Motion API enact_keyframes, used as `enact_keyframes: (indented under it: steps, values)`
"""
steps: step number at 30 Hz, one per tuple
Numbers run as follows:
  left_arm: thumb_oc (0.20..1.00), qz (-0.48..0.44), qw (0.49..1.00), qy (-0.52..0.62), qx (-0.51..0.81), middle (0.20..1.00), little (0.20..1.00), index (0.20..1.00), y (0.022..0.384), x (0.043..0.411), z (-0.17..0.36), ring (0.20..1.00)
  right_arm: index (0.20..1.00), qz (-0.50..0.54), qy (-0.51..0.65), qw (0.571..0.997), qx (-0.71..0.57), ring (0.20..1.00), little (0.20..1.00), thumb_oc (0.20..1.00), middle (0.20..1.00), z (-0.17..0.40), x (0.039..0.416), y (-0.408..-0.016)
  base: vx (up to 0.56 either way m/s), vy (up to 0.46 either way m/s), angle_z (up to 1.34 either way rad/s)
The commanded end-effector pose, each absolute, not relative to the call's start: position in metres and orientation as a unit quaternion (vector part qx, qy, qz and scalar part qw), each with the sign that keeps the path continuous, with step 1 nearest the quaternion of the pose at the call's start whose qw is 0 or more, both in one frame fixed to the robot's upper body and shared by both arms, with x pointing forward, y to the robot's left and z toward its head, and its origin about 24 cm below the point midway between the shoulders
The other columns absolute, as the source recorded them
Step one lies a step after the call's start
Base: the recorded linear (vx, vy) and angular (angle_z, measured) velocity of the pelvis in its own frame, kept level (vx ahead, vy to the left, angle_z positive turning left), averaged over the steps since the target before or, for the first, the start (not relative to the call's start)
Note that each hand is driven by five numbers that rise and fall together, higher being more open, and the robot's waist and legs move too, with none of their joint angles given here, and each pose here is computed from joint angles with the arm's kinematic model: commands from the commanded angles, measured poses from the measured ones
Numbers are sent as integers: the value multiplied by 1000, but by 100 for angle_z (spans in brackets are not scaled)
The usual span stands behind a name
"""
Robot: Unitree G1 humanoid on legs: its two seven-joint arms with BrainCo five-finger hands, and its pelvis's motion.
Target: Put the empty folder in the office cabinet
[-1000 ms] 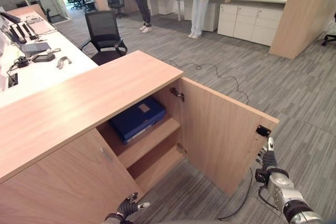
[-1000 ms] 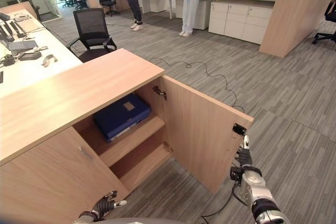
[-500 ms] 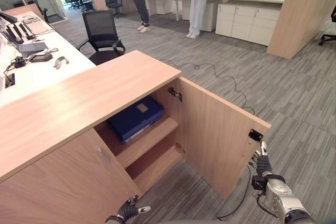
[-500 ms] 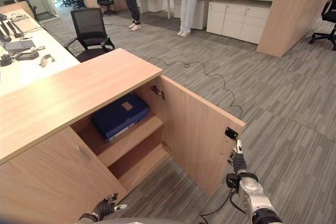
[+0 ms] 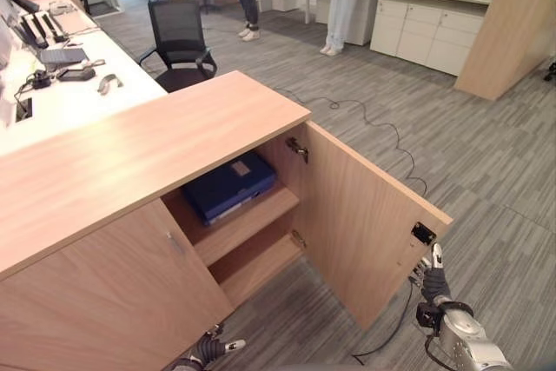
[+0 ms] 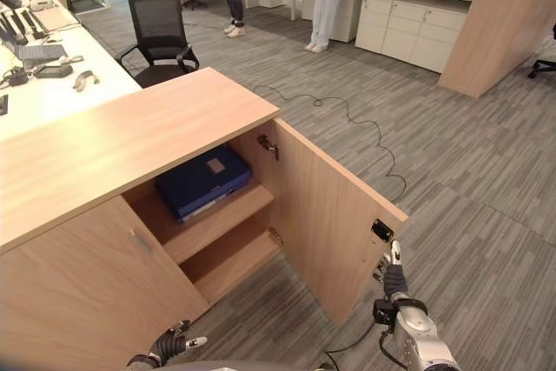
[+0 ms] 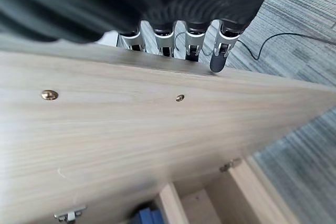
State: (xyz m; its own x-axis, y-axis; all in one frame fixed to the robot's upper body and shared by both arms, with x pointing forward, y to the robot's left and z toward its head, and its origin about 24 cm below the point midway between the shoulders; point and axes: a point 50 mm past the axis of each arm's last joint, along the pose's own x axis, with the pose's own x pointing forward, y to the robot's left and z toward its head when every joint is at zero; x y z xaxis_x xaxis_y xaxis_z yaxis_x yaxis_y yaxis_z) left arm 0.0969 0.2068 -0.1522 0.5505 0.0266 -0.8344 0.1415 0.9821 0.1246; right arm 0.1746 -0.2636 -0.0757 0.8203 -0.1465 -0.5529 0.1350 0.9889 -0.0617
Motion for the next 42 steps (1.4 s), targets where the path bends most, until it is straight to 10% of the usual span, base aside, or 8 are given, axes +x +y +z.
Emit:
enact_keyframes:
  steps: [1,25,42]
  values:
    - [1000,-29,907,395,141,1000,1000,1000,229,153,-128,1000,1000,267,126,955,40,1000,1000,1000,1000,-20,249,-104,-20,-46,38]
    - [1000,-41,902,389,181,1000,1000,1000,241,159,-121,1000,1000,281,107,951,73,1000,1000,1000,1000,-8,259,-72,14,92,78]
    - [1000,-49,898,410,153,1000,1000,1000,238,140,-130,1000,1000,-102,125,986,33,1000,1000,1000,1000,-15,277,-253,104,-104,55]
